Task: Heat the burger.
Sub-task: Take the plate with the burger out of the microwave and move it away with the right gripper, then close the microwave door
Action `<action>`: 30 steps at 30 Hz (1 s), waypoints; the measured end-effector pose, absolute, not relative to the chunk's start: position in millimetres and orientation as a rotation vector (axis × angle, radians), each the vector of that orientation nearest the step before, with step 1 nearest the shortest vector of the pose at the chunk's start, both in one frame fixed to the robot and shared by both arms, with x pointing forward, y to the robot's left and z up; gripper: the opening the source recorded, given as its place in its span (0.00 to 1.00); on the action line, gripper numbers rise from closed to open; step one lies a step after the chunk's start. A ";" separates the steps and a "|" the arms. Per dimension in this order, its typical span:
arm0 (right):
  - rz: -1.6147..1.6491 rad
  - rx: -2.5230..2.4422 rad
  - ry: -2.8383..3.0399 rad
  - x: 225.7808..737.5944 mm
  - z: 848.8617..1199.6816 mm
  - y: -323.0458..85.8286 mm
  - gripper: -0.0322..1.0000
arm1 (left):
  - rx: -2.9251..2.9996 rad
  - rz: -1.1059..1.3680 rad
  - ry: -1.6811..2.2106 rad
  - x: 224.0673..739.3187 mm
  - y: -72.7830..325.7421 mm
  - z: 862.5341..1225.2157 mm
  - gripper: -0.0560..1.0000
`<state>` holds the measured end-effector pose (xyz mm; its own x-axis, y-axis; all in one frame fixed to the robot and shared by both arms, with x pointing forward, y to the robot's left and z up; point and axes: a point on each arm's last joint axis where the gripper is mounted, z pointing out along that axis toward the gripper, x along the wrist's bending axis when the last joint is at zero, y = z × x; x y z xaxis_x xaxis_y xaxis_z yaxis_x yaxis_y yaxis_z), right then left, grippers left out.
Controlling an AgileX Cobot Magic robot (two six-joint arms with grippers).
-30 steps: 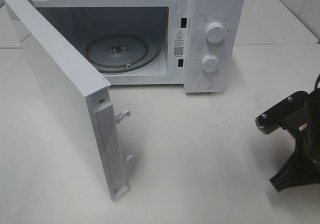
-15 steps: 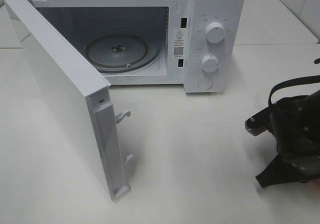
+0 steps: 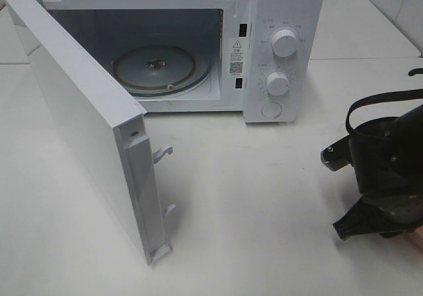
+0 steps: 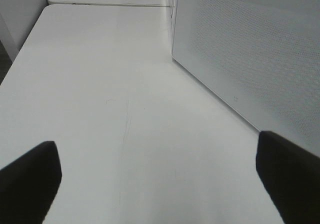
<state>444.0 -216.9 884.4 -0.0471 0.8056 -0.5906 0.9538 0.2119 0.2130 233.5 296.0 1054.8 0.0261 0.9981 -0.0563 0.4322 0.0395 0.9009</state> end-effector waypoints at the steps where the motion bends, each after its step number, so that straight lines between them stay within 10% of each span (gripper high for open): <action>1: -0.315 1.627 1.884 444.0 884.4 -216.9 0.38 | 1.507 0.899 1.521 233.5 296.0 1054.8 0.98; 18: 0.076 1.638 2.157 417.1 956.6 -209.9 0.51 | 1.507 0.899 1.521 233.5 296.0 1054.8 0.98; 30: 0.365 1.559 2.418 383.0 993.2 -206.4 0.80 | 1.507 0.899 1.521 233.5 296.0 1054.8 0.98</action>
<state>383.0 -206.4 993.2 -0.4014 0.9136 -0.0658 0.8535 0.3991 0.3351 233.5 296.0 1054.8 0.0261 0.9981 -0.0563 0.4322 0.0395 0.9009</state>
